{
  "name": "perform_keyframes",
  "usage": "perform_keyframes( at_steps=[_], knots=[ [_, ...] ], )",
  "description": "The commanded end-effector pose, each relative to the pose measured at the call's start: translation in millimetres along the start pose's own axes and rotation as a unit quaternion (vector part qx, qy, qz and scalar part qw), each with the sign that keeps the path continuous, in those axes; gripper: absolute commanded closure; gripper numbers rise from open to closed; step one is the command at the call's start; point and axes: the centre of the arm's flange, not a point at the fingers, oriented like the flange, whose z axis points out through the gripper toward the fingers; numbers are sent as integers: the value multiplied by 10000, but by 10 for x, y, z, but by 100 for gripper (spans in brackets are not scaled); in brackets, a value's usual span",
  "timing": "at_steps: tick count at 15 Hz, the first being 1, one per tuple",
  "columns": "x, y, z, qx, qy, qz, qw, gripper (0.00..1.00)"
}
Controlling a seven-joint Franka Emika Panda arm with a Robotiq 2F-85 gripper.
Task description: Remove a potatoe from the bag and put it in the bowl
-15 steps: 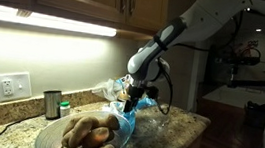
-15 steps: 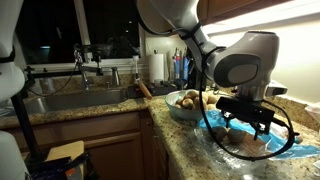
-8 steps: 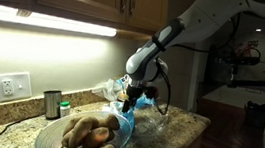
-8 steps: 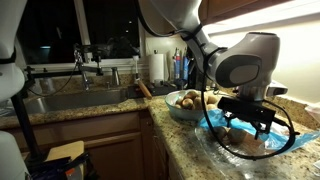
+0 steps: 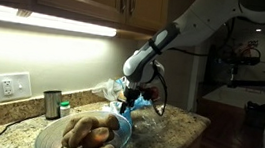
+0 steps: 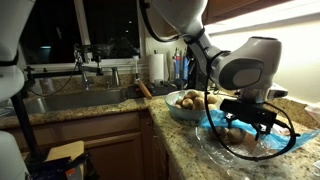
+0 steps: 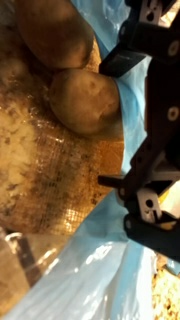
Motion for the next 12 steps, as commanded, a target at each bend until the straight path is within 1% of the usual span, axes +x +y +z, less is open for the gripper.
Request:
perform_keyframes(
  at_steps=[1,6,12],
  knots=[
    [90,48,-22,-2,-123,16,9999,0],
    [118,74,-54,-2,-130,-4,9999,0],
    [116,87,-7,47,-192,12,9998,0]
  ],
)
